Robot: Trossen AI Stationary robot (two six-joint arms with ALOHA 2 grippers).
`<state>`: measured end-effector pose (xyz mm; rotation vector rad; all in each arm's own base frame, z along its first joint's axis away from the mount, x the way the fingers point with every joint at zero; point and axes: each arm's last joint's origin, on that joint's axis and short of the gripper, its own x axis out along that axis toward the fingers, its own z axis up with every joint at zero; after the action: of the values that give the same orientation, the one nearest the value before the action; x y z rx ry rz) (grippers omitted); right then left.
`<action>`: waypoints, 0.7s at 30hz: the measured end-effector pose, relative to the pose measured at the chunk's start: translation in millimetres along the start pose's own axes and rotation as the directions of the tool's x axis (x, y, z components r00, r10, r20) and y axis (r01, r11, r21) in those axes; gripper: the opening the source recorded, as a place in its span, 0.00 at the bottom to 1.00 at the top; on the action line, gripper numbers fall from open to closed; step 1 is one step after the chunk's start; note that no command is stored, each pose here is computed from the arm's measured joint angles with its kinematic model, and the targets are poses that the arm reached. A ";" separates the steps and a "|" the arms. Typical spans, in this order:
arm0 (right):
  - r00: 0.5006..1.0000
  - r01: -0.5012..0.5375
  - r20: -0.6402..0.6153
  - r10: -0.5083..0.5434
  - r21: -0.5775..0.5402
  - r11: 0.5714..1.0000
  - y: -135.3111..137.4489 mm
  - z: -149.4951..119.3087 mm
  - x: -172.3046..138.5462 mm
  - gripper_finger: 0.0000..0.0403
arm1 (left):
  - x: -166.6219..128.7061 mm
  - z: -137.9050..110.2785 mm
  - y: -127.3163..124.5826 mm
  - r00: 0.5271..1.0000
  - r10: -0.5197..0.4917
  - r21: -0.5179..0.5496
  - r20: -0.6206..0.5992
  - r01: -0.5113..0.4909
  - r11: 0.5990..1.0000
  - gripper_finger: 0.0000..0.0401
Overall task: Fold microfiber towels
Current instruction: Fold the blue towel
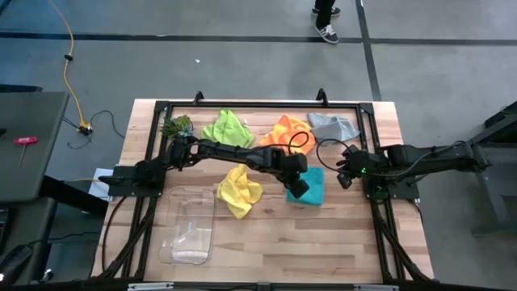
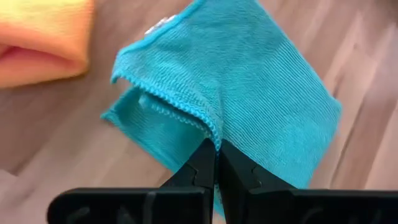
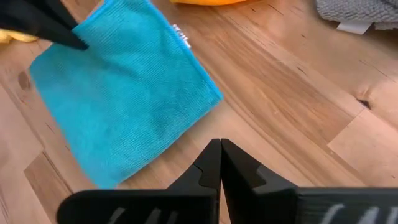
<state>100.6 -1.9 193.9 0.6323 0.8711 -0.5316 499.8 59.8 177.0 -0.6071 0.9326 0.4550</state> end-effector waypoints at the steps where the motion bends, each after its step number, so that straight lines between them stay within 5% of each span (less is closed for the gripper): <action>1: 1.000 0.000 0.000 0.000 0.000 1.000 0.0 0.0 0.0 0.00 | 0.0 0.4 1.1 1.000 0.001 -0.002 -0.003 -0.001 1.000 0.00; 21: 1.000 -0.002 0.001 0.002 0.000 1.000 0.2 0.1 0.0 0.00 | -0.3 -2.5 -1.3 0.998 0.059 0.042 0.028 -0.061 0.997 0.25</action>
<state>100.7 -1.8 194.1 0.6326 0.8695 -0.5301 499.0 57.2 176.5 -0.5342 0.9344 0.4948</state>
